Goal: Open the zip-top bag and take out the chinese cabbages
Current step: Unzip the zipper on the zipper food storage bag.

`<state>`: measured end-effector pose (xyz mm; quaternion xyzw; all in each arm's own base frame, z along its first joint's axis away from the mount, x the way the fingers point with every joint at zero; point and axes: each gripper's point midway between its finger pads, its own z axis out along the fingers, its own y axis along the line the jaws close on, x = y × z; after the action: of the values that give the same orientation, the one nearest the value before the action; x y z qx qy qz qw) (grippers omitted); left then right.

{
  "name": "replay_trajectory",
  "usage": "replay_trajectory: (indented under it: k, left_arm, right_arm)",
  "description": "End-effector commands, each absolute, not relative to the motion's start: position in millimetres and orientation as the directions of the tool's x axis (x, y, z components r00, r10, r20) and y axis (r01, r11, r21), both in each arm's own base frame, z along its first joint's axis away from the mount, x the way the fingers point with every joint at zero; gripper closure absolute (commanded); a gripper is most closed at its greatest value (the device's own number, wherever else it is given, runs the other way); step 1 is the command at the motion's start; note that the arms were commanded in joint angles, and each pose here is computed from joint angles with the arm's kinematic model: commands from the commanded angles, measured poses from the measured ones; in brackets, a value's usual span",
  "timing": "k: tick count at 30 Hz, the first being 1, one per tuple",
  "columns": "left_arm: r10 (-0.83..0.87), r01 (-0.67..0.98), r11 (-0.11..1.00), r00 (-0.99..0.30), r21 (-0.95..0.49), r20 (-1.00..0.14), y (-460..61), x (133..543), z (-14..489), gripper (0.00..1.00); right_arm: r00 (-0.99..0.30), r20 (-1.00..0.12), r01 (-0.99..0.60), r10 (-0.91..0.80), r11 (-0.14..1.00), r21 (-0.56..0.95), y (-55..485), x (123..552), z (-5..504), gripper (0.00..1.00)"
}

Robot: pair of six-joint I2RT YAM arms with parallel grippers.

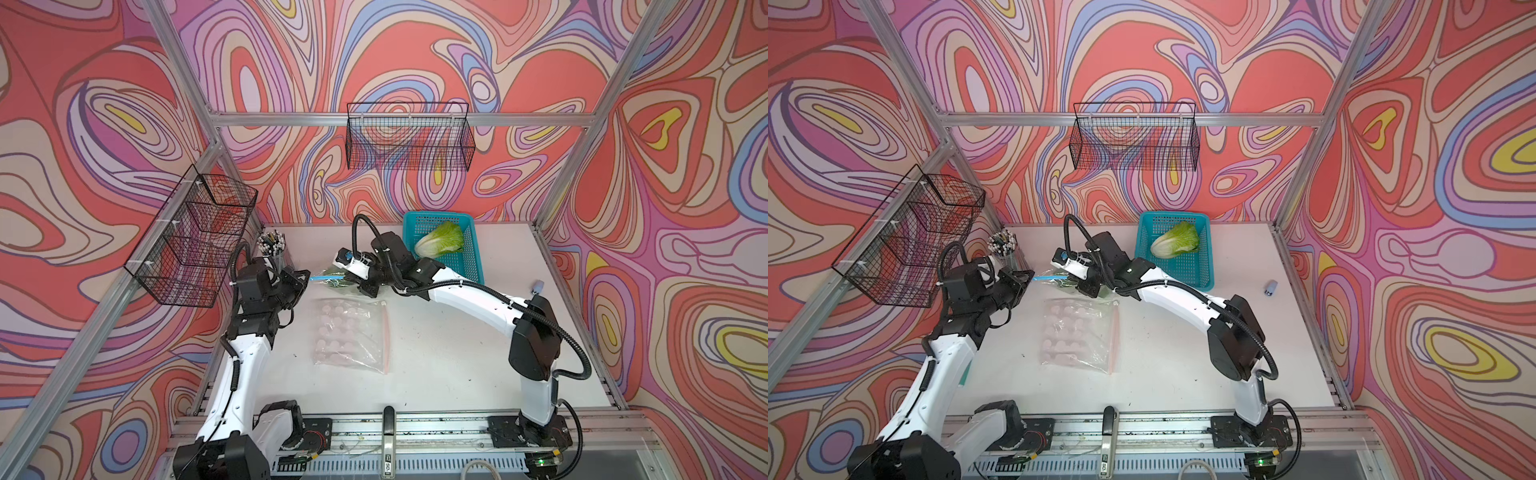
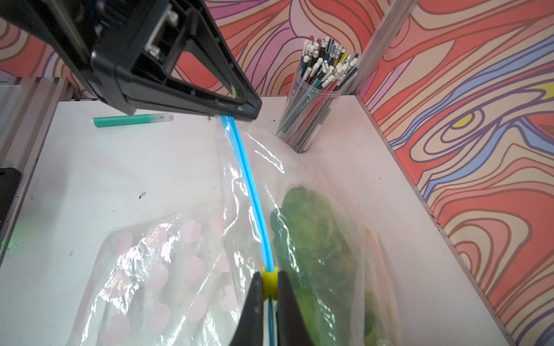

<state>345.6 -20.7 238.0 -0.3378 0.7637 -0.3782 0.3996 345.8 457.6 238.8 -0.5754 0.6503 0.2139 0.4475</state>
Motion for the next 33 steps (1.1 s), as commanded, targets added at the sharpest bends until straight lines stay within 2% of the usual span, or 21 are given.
replay_trajectory:
  k: [1, 28, 33]
  left_arm:
    - [-0.829, -0.204, 0.518, -0.358, -0.831, -0.429, 2, 351, 260, 1.00]
    - [-0.842, -0.241, 0.519, -0.311, -0.820, -0.442, 23, 353, 259, 1.00]
    - [-0.844, -0.245, 0.517, -0.304, -0.820, -0.441, 27, 354, 259, 1.00]
  right_arm:
    - [0.031, -0.811, -0.907, -0.584, 0.324, -0.268, 429, 361, 246, 1.00]
    - [-0.064, -0.763, -0.827, -0.643, 0.462, -0.320, 366, 379, 237, 1.00]
    - [-0.070, -0.771, -0.801, -0.633, 0.497, -0.335, 350, 381, 250, 1.00]
